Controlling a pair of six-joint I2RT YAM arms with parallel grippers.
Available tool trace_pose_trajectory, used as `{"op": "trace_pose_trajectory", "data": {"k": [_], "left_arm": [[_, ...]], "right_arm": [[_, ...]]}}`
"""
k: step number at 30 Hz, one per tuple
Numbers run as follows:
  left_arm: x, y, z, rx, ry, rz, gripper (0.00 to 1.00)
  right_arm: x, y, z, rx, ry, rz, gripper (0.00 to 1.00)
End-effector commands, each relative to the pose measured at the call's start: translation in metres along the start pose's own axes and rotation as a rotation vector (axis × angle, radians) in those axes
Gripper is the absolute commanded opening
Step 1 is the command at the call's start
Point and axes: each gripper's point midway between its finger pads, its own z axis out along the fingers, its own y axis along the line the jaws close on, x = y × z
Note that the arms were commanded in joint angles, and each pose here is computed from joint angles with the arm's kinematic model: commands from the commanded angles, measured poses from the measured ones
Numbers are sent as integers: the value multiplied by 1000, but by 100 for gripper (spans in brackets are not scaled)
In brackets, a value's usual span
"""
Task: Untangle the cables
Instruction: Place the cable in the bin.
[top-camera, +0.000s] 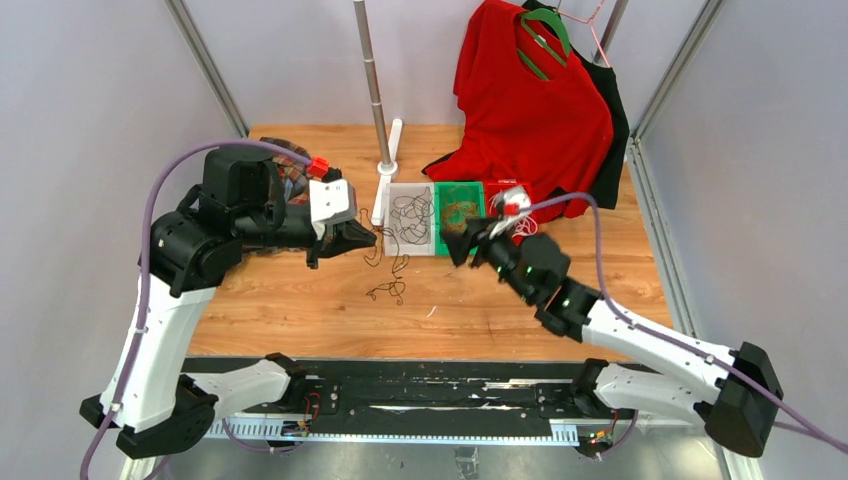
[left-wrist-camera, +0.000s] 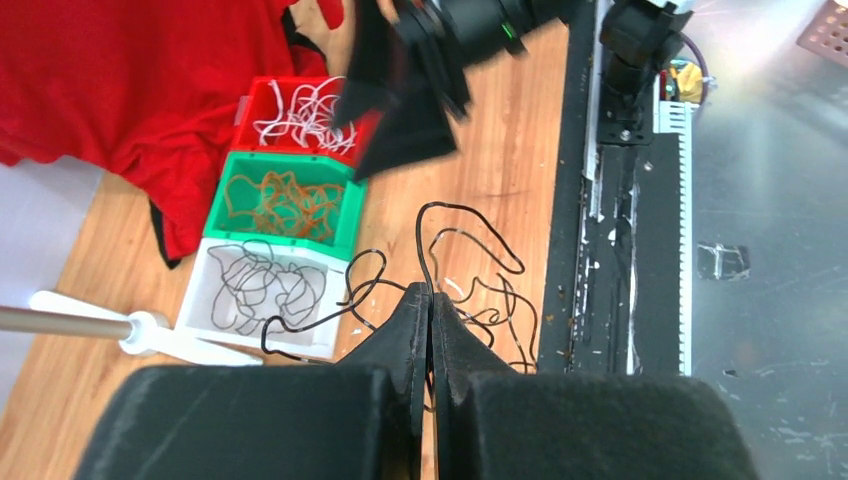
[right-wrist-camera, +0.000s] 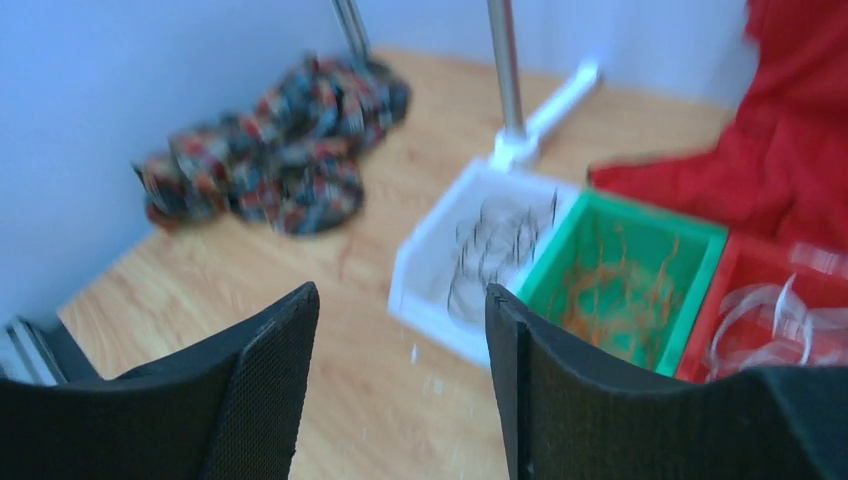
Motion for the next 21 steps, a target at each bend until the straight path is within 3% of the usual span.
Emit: {"op": "trace_pose_trajectory", "data": {"k": [1, 4, 10, 21], "left_arm": [[-4, -22, -2, 86, -54, 51, 0], [-3, -28, -4, 109, -70, 81, 0], [-3, -30, -4, 116, -77, 107, 1], [-2, -33, -3, 133, -80, 95, 0]], "right_arm": [[-81, 22, 10, -212, -62, -95, 62], [-95, 57, 12, -395, -44, -126, 63], [-108, 119, -7, -705, -67, -44, 67], [-102, 169, 1, -822, -88, 25, 68]]}}
